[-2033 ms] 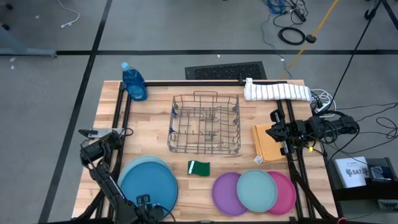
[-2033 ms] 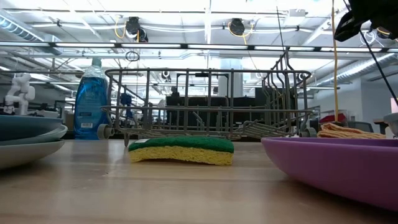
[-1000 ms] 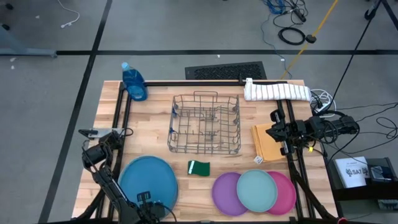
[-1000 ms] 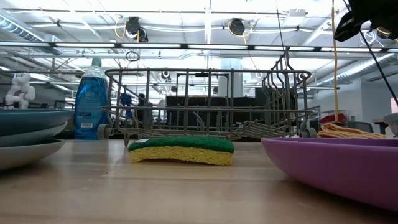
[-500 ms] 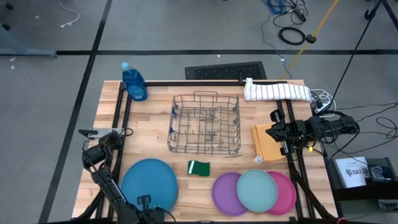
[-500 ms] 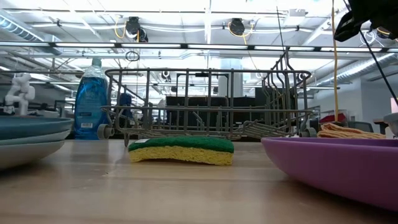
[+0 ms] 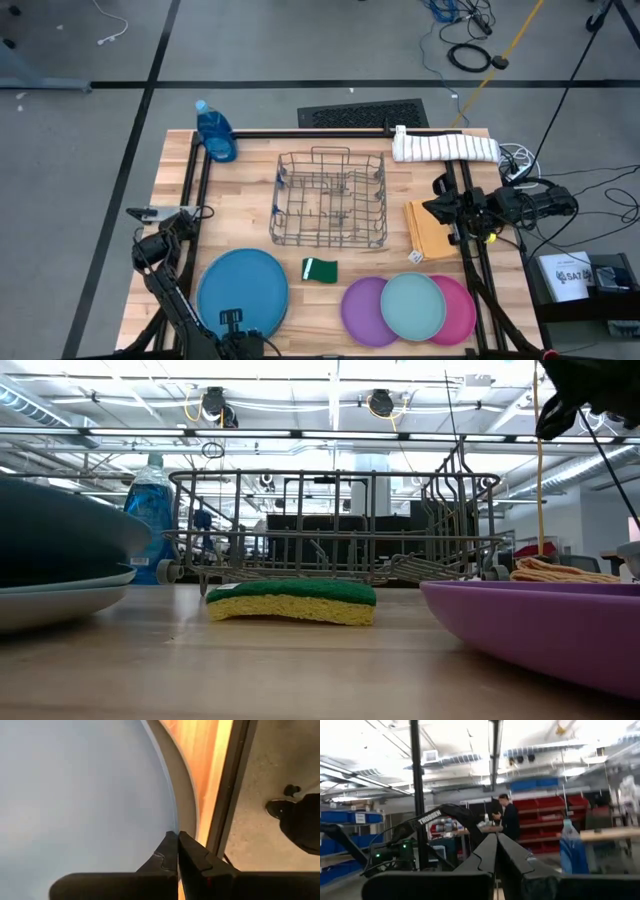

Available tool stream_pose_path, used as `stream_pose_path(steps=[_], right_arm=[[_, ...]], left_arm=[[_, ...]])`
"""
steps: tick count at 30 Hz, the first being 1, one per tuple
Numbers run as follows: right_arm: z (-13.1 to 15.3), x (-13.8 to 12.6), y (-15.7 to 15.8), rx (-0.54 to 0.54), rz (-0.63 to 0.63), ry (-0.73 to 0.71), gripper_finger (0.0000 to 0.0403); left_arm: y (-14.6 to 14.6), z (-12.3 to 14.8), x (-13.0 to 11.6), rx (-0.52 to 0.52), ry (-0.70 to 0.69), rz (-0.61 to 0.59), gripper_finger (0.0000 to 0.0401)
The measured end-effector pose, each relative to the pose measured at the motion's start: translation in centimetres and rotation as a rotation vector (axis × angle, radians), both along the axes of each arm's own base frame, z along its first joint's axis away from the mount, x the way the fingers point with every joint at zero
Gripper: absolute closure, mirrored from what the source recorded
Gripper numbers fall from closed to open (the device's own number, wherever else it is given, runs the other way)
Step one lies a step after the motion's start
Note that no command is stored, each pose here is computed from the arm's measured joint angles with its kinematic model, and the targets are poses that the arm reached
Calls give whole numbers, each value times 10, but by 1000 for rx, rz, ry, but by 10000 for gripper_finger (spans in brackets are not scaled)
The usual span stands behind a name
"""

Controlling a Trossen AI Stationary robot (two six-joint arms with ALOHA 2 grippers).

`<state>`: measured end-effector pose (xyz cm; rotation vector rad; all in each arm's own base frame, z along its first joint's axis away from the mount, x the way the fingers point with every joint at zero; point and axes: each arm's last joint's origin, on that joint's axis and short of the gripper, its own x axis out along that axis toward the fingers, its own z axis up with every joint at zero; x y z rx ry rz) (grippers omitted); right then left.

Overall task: Sort dishes
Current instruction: Put the blue plate in the dish rack

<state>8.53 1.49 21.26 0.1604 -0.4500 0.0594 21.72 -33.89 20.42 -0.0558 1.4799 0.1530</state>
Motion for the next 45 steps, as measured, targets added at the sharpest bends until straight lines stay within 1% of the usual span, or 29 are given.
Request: stream_pose_path(steps=[2,5,9,11,13,17,19,22,27,31,36,41,45], right_arm=[[-1,1,1,10,24,15,397],[-2,3,1,53,45,34,396],[-7,10,3,45,45,100,396],[-3,14,4,36,43,130,396],[6,17,5,32,43,143,390],[36,29,8,0,56,182,355],[49,41,11,-20,54,245,332],[61,66,18,-61,53,378,297],[67,117,38,-187,76,526,243],[71,158,59,-271,146,595,200],[75,200,92,-435,200,681,156],[69,235,121,-597,194,738,131],[56,259,139,-725,207,776,130]], left_arm=[[0,0,0,1,-2,0,401],[0,0,0,1,-2,0,401],[1,1,0,3,-5,2,401],[1,1,0,5,-4,2,401],[1,1,0,8,-3,2,401],[3,2,1,13,0,7,401],[4,3,1,11,-1,6,401],[6,9,1,9,-27,8,401],[11,26,0,4,-91,11,401],[16,36,-1,-2,-129,17,401],[18,43,-1,-14,-141,19,401],[19,46,-2,-15,-155,19,401],[19,46,-2,-13,-158,19,401]])
